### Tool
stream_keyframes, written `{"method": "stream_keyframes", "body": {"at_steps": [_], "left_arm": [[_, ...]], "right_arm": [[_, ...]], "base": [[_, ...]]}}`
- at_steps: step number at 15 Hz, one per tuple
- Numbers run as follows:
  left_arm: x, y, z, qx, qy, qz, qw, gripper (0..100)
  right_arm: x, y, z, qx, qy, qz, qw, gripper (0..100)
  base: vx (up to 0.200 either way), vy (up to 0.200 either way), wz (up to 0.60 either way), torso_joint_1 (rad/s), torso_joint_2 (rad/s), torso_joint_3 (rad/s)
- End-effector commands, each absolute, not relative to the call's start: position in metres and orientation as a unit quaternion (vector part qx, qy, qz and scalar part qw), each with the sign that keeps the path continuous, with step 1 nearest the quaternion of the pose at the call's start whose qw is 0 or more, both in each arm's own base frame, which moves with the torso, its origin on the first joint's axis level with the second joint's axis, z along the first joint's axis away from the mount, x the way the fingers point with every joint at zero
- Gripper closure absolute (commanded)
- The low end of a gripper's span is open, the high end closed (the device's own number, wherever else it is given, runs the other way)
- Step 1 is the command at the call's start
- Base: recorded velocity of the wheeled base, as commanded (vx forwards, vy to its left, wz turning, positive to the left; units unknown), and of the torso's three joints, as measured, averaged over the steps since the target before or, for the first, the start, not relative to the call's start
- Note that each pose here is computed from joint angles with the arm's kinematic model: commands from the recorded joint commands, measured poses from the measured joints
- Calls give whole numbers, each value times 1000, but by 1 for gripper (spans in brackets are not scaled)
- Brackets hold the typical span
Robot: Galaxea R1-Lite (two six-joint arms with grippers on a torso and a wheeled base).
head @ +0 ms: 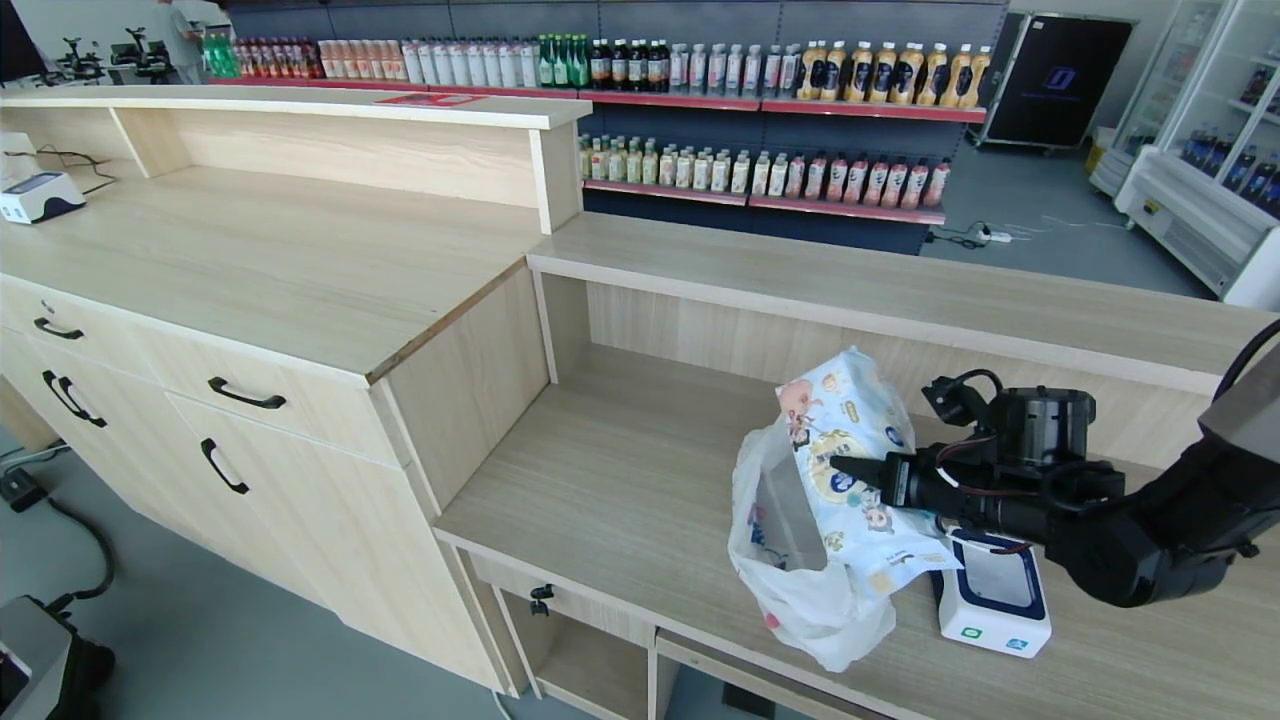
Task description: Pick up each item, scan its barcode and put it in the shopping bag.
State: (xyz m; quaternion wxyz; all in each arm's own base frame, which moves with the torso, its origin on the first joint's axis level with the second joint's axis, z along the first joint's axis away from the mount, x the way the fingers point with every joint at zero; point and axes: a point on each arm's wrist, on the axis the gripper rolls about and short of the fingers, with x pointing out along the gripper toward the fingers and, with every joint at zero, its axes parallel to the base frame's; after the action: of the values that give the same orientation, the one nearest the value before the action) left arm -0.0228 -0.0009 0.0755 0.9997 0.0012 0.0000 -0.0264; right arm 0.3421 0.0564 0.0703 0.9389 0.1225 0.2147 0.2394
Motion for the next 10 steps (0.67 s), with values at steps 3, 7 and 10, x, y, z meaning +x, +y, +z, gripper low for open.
{"method": "stream_keyframes", "body": {"at_steps": [3, 7, 10], "left_arm": [[-23, -1, 76, 2, 1, -26, 1000, 0], [-23, -1, 76, 1, 1, -26, 1000, 0], [-23, -1, 76, 2, 1, -26, 1000, 0]], "right_arm": [[346, 57, 65, 122, 204, 242, 941, 100], [352, 58, 66, 124, 185, 252, 942, 100], [354, 59, 63, 122, 185, 259, 940, 100]], "base": [[0, 0, 0, 0, 0, 0], [0, 0, 0, 0, 0, 0], [0, 0, 0, 0, 0, 0]]}}
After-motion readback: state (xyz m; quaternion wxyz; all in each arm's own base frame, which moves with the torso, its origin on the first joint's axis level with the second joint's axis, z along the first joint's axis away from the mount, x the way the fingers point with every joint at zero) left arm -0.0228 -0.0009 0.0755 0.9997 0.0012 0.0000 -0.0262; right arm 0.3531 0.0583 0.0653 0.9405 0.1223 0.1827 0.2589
